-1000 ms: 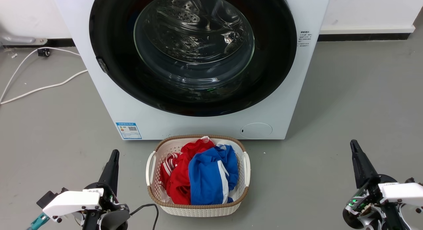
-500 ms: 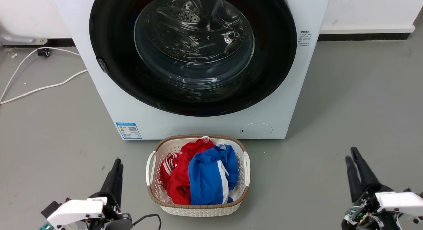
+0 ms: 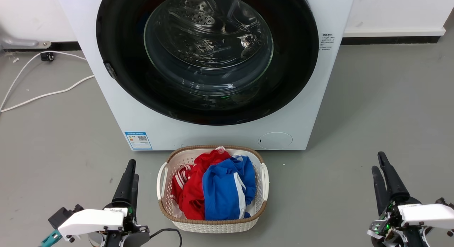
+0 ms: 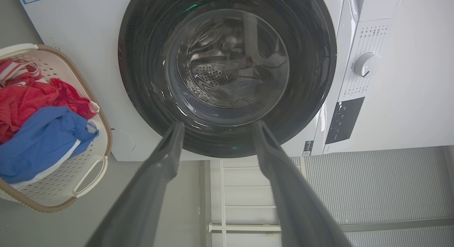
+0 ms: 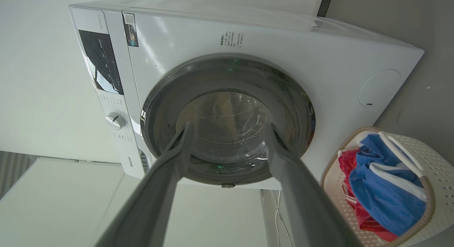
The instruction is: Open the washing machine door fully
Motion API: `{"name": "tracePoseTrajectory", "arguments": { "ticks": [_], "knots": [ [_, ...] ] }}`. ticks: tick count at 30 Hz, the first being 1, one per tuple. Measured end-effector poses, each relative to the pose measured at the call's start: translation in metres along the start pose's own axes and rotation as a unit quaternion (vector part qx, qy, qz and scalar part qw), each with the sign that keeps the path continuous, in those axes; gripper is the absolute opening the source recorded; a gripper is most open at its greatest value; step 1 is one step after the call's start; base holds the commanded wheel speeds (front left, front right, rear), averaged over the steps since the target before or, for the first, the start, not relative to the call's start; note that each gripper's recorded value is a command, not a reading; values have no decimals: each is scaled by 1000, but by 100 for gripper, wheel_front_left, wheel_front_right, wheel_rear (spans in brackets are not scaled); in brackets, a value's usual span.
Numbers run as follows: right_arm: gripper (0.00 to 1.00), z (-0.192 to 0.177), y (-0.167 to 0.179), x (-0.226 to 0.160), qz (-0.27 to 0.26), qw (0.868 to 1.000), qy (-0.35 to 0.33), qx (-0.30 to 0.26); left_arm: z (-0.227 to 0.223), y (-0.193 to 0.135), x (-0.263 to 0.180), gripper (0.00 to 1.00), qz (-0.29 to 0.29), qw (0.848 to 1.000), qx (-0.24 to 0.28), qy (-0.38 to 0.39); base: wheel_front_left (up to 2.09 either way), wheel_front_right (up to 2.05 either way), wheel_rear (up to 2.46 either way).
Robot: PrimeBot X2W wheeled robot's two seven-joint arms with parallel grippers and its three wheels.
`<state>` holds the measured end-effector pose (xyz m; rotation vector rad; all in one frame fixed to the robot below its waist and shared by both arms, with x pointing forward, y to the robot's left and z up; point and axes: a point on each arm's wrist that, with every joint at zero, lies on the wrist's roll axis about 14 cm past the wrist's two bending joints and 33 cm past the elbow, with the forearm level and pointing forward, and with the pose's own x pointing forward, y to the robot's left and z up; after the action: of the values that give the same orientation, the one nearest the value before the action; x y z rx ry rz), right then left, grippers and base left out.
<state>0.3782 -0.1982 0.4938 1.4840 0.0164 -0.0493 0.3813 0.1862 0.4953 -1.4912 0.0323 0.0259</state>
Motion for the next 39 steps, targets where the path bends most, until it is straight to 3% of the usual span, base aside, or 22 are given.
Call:
{"name": "tracePoseTrajectory", "arguments": {
  "ticks": [8, 18, 26, 35, 36, 39],
  "knots": [
    [100, 4, 5, 1, 6, 996, -5, -89, 0, -11, 1, 100, -16, 996, 91, -5, 0, 0, 0],
    [100, 4, 15, 1, 21, 973, -8, -231, -7, -25, 2, 100, -33, 979, 202, -4, 0, 0, 0],
    [100, -1, 23, 1, 34, 946, 0, -323, -15, -29, 3, 100, -41, 949, 311, -2, 0, 0, 0],
    [100, -5, 26, 1, 38, 920, 10, -390, -16, -30, 3, 100, -43, 919, 392, -3, 0, 0, 0],
    [100, -6, 28, 0, 42, 908, 12, -418, -17, -29, 3, 100, -43, 904, 426, -5, 0, 0, 0],
    [100, -7, 29, 0, 43, 901, 13, -431, -17, -29, 3, 100, -44, 895, 445, -5, 0, 0, 0]
  ]
}}
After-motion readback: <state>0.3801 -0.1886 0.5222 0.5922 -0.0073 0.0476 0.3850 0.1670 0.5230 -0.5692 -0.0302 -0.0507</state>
